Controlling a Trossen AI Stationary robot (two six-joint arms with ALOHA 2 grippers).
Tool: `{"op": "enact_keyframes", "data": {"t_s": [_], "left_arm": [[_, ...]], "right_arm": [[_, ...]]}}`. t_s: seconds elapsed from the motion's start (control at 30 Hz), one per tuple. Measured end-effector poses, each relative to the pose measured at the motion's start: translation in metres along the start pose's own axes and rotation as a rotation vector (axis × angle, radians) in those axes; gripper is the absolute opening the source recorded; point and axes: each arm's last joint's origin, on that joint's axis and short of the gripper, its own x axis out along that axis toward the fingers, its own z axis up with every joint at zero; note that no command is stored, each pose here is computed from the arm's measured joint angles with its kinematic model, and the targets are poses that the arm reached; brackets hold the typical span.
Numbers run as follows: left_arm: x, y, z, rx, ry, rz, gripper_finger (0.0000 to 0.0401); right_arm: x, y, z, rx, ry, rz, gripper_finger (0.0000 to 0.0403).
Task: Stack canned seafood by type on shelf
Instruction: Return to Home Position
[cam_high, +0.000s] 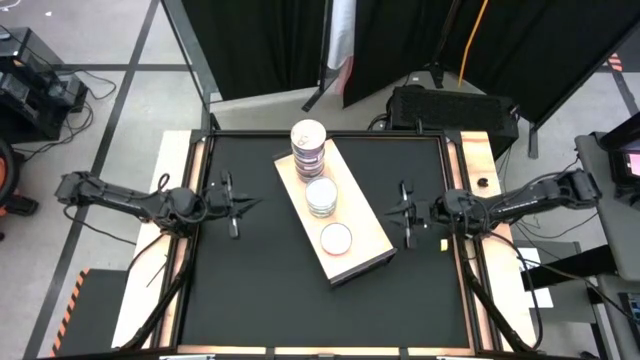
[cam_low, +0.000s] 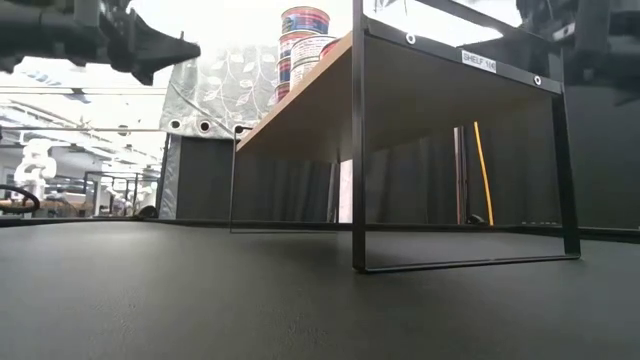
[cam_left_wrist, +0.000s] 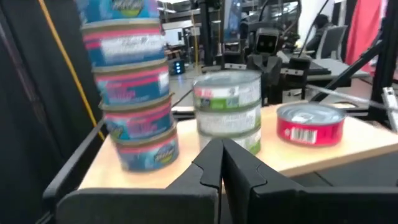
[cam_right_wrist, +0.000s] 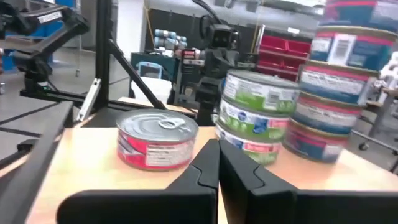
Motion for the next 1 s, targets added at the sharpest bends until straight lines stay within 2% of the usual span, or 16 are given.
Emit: {"op": "enact_keyframes", "data": {"t_s": [0.17,0.53,0.73,1.0], "left_arm": [[-0.008,0.002,-0.019,-0.011,0.011,0.032,0.001],[-0.021,0.004,-0.045,-0.022,-0.013,0.05,0.001],[-0.022,0.004,-0.043,0.005,-0.039,0.016,0.001],[-0.032,0.008,-0.032,0.045,-0.138,0.025,0.001]], "right_arm": [[-0.005,-0.003,-0.01,0.024,0.025,-0.02,0.0],[-0.033,-0.004,-0.024,0.079,-0.023,-0.047,0.0],[-0.035,-0.003,-0.024,0.081,-0.02,-0.042,0.0],[-0.035,-0.003,-0.027,0.132,0.015,-0.032,0.0]]}}
